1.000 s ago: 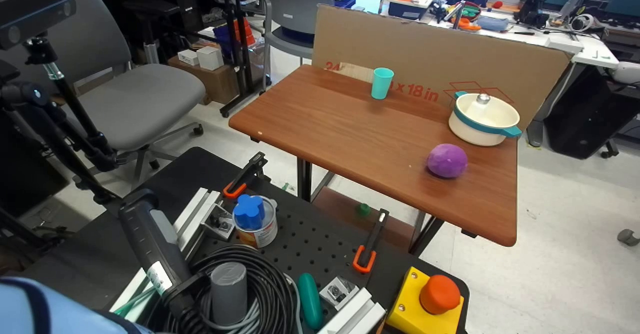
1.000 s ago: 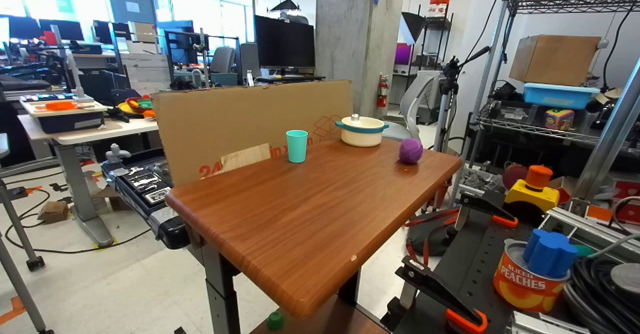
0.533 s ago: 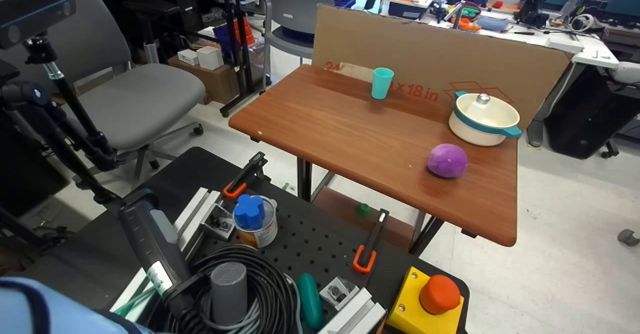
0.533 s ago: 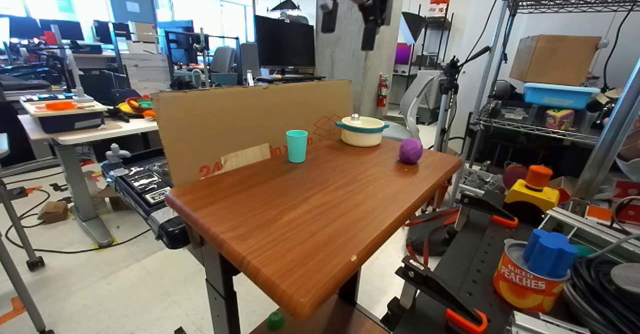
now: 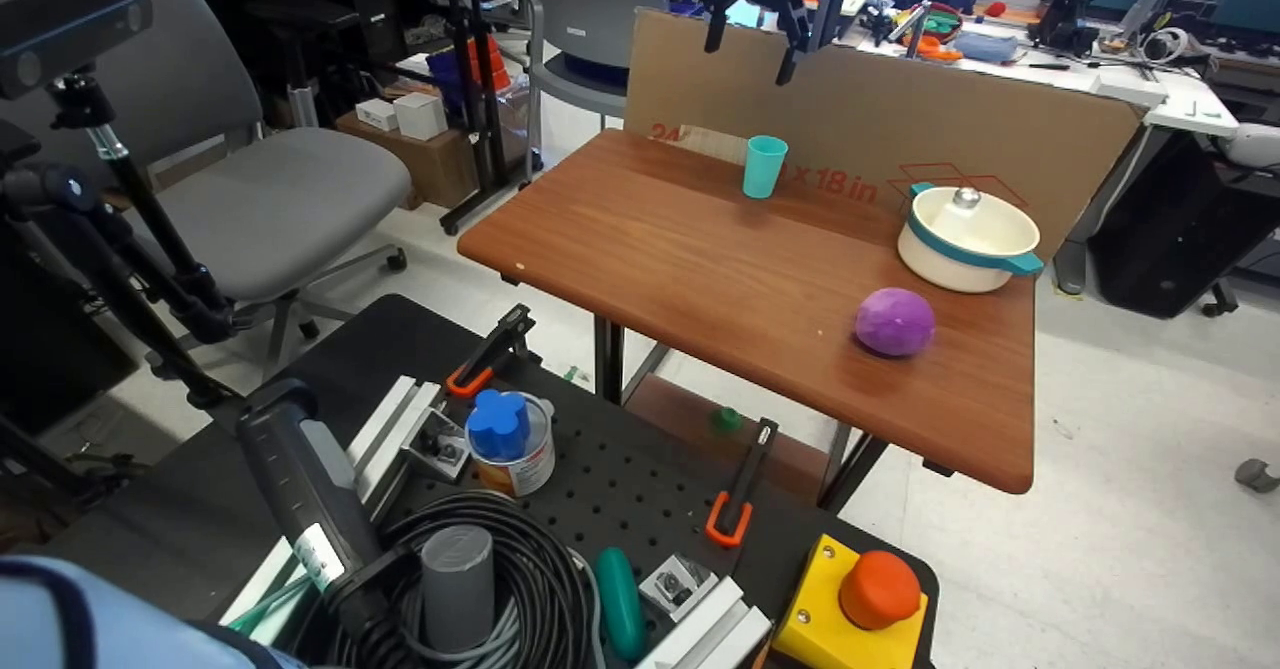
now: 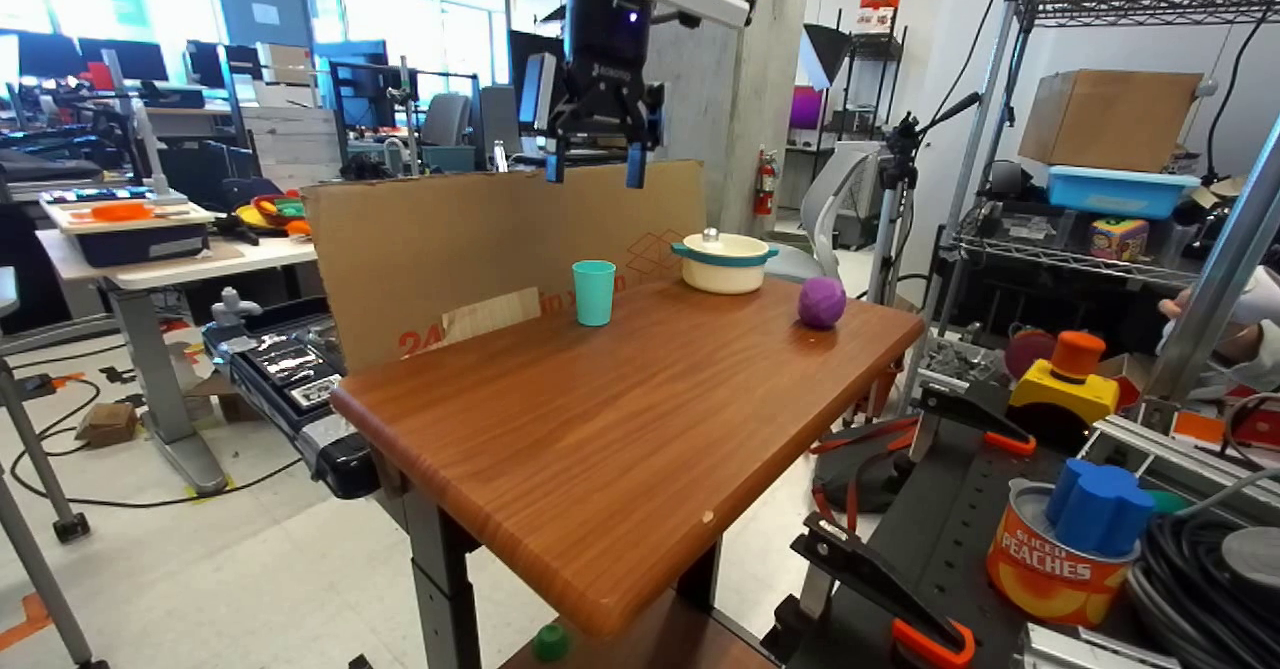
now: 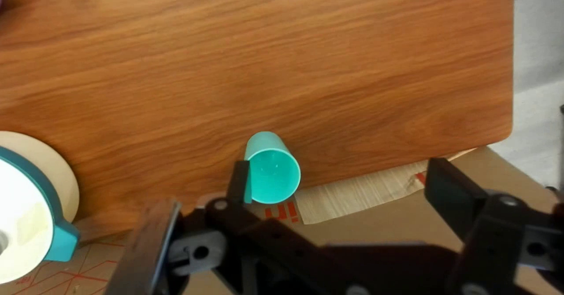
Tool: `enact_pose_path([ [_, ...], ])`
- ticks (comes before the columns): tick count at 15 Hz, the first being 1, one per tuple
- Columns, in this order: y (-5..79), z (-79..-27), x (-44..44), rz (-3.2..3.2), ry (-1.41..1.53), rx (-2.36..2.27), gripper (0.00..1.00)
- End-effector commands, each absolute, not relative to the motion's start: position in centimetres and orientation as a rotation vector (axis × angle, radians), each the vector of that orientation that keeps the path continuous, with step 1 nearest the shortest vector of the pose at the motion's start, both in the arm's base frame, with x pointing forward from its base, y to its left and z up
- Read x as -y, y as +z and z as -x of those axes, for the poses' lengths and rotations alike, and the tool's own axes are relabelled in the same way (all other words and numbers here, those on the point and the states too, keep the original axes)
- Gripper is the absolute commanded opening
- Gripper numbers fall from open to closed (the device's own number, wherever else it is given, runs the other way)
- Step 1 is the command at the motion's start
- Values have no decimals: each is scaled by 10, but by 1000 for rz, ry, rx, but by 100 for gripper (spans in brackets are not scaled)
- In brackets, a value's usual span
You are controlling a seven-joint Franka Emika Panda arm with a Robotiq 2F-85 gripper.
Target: Move the blue cup forwards
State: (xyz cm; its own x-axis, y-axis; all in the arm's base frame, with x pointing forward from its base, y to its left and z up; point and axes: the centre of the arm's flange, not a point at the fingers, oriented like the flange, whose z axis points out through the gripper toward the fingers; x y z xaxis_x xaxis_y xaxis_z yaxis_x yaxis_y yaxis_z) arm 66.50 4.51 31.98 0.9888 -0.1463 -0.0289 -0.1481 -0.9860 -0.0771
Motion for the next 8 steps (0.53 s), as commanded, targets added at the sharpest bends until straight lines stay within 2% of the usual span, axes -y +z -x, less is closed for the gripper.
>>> enact_pose_path([
  [1,297,-717,-44,3103,5,-296,100],
  [8,245,-741,-37,3164,67,-359,100],
])
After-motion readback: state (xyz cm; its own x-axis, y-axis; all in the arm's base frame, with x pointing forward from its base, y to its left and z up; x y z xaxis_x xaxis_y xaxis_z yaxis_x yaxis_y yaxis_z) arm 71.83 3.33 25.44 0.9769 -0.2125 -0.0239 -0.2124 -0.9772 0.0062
